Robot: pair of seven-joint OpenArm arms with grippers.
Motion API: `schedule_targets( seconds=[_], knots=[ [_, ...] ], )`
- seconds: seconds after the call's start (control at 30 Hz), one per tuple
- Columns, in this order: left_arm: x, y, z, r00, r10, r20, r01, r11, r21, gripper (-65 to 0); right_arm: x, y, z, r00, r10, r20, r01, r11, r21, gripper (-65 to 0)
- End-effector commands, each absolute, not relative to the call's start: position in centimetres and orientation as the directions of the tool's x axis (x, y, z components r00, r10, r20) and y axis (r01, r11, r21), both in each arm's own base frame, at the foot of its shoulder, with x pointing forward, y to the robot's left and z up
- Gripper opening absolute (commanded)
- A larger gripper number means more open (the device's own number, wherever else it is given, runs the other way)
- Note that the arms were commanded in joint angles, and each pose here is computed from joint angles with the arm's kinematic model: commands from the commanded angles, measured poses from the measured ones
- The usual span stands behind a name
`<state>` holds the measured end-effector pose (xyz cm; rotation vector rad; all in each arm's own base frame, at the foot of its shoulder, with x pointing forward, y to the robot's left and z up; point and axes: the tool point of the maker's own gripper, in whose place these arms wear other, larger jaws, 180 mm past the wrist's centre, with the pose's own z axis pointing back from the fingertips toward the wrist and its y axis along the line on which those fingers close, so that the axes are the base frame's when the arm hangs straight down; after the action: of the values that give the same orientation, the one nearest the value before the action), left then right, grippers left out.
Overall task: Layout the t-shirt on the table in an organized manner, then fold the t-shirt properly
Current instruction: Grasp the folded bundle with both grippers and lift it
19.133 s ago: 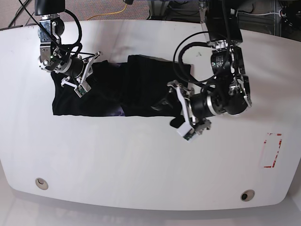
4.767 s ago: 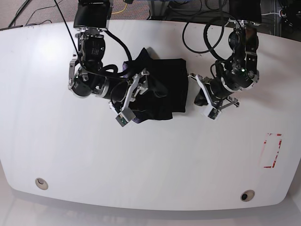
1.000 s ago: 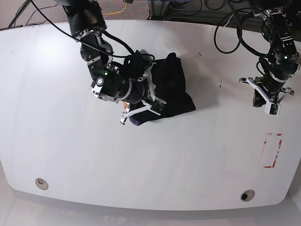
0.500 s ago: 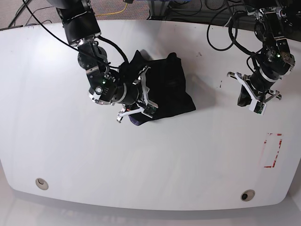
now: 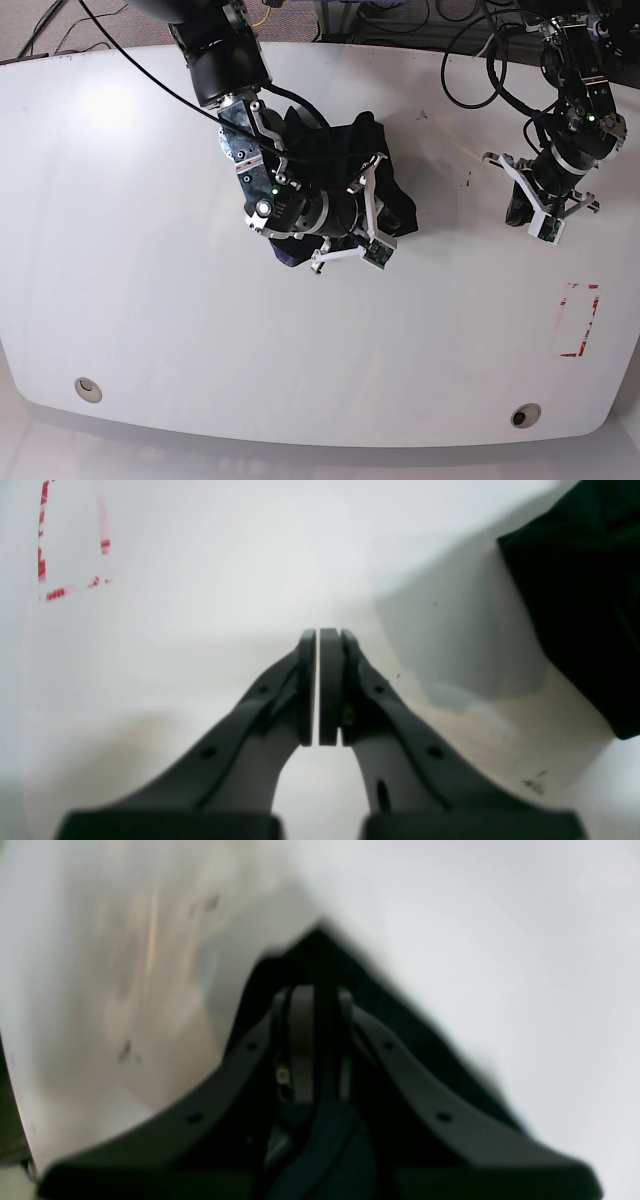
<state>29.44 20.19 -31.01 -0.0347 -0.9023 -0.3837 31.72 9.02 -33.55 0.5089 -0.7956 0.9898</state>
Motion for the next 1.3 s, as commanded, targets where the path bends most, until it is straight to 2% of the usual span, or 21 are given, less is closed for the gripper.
schedule_targets(
  seconds=[0.0,0.3,0.47,0.7,0.9,1.0,1.27],
  knots=[
    [30.4,18.3,-29.0,0.481,-0.332,0.812,0.387,0.911,0.144,-65.0,33.6,9.3,-30.1,0.241,0.491,0.837,-0.877,0.480,-0.029,-58.7],
    [30.1,9.5,-29.7,0.406,-0.403,0.820,0.599,0.795,0.094,-65.0,37.1,2.4,-29.6,0.212,0.581,0.786,-0.829,0.533,-0.171,-58.7],
    [29.7,5.6,-29.6,0.388,-0.369,0.844,0.647,0.762,0.035,-65.0,37.9,0.1,-30.3,0.209,0.587,0.783,-0.818,0.544,-0.189,-58.7],
    [28.6,1.0,-30.4,0.399,-0.343,0.851,0.705,0.708,-0.045,-65.0,38.1,-1.7,-32.4,0.259,0.580,0.772,-0.813,0.563,-0.150,-58.8],
    [27.5,-0.5,-34.2,0.493,-0.342,0.800,0.711,0.689,-0.143,-65.0,37.1,-1.8,-35.1,0.306,0.509,0.805,-0.809,0.585,-0.062,-59.0],
    [27.0,-0.6,-37.3,0.565,-0.358,0.743,0.698,0.687,-0.200,-65.0,36.7,-2.5,-36.8,0.339,0.464,0.818,-0.797,0.604,-0.012,-59.0],
    [26.7,1.8,-42.8,0.668,-0.348,0.658,0.640,0.719,-0.271,-65.0,35.7,-3.5,-40.0,0.415,0.389,0.822,-0.765,0.639,0.083,-59.0]
  ],
)
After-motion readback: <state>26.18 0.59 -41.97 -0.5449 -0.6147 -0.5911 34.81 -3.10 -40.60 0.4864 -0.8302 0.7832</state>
